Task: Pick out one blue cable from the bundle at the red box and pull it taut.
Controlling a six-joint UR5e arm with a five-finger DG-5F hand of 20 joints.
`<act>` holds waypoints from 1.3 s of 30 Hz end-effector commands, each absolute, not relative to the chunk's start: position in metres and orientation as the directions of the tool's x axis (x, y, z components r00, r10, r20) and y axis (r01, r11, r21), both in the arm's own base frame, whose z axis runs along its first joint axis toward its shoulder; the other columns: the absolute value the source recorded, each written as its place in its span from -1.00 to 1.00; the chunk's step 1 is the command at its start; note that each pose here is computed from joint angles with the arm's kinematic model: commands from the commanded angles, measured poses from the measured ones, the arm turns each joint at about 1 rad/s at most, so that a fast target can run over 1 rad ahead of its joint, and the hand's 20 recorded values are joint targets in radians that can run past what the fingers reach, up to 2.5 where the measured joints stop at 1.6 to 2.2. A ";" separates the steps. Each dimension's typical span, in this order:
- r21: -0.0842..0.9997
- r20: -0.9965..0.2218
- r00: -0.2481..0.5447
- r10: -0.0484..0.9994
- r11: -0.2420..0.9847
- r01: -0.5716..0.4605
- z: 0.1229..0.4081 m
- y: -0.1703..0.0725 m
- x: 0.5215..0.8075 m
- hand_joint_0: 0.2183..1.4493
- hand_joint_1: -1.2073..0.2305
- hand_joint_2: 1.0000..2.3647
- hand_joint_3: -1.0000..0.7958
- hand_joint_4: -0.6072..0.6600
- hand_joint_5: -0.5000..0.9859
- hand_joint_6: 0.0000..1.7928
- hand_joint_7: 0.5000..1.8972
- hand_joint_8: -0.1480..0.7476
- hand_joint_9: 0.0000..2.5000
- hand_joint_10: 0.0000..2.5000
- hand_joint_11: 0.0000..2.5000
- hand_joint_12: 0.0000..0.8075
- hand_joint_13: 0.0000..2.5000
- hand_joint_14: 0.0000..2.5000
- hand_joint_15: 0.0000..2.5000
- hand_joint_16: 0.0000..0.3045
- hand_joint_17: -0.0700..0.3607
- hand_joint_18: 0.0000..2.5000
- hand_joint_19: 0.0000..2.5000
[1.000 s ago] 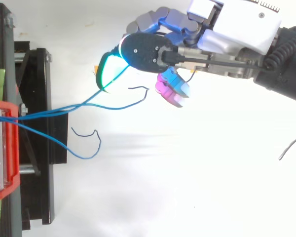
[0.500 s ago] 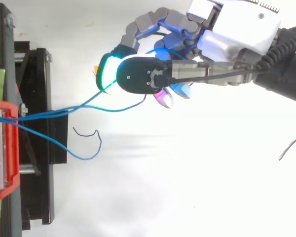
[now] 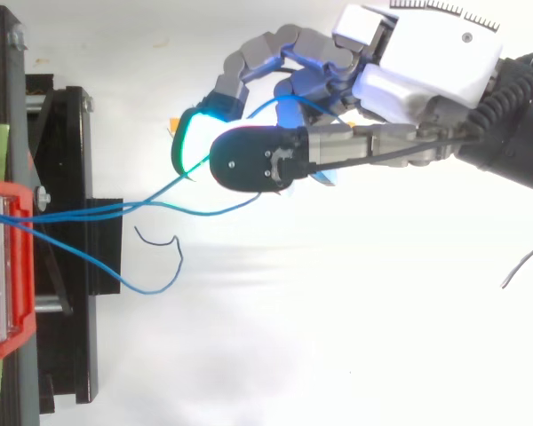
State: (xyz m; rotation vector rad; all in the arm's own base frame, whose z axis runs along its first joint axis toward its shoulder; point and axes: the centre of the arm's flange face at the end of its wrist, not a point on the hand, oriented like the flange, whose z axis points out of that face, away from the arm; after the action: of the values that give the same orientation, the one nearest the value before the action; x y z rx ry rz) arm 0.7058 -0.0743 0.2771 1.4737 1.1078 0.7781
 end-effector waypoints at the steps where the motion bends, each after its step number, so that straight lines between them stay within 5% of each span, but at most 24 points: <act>1: 0.974 -0.097 0.342 0.935 0.018 0.226 0.277 -0.073 0.706 -0.25 -0.46 -0.99 -0.33 -0.27 -0.52 0.07 -0.56 -0.30 -0.47 1.00 -0.53 -0.25 -0.24 -0.99 0.06 -0.72 -0.23 -0.51 -0.21; 9: 0.974 -0.094 0.341 0.935 0.016 0.224 0.277 -0.073 0.706 -0.33 -0.40 -1.00 -0.44 -0.19 -0.51 0.07 -0.60 -0.30 -0.45 1.00 -0.51 -0.25 -0.24 -0.99 0.06 -0.72 -0.23 -0.50 -0.21; 12: 0.974 -0.093 0.337 0.937 0.016 0.224 0.277 -0.073 0.706 -0.58 -0.27 -1.00 -0.44 -0.11 -0.51 0.04 -0.68 -0.20 -0.44 1.00 -0.60 -0.13 -0.22 -0.99 0.03 -0.67 -0.16 -0.47 -0.22; 16: 0.973 -0.092 0.321 0.943 0.017 0.229 0.276 -0.071 0.706 -0.64 0.06 -1.00 -0.44 -0.16 -0.50 0.00 -0.71 -0.21 -0.37 1.00 -0.65 -0.05 -0.19 -0.99 -0.01 -0.65 -0.11 -0.45 -0.22; 19: 0.973 -0.092 0.321 0.943 0.017 0.229 0.276 -0.071 0.706 -0.47 0.43 -1.00 -0.44 -0.28 -0.50 -0.02 -0.60 -0.34 -0.31 1.00 -0.49 -0.20 -0.20 -0.99 -0.01 -0.72 -0.22 -0.50 -0.16; 22: 0.974 -0.093 0.324 0.942 0.018 0.228 0.277 -0.071 0.707 -0.38 0.25 -1.00 -0.44 -0.17 -0.50 -0.02 -0.58 -0.37 -0.28 1.00 -0.43 -0.24 -0.19 -0.99 0.00 -0.73 -0.25 -0.49 -0.15; 28: 0.973 -0.093 0.330 0.939 0.016 0.229 0.277 -0.074 0.706 -0.42 -0.08 -0.97 -0.14 -0.14 -0.49 -0.02 -0.52 -0.32 -0.29 0.97 -0.41 -0.22 -0.20 -0.99 0.00 -0.72 -0.24 -0.49 -0.17; 39: 0.973 -0.128 0.324 0.937 0.055 0.224 0.273 -0.081 0.710 -0.40 -0.32 -0.98 -0.15 -0.11 -0.52 0.02 -0.56 -0.32 -0.34 0.95 -0.40 -0.21 -0.25 -0.99 -0.02 -0.72 -0.23 -0.50 -0.18</act>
State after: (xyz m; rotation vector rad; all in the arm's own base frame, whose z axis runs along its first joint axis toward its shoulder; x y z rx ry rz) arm 0.7080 -0.0783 0.2732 1.4610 1.1292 0.7928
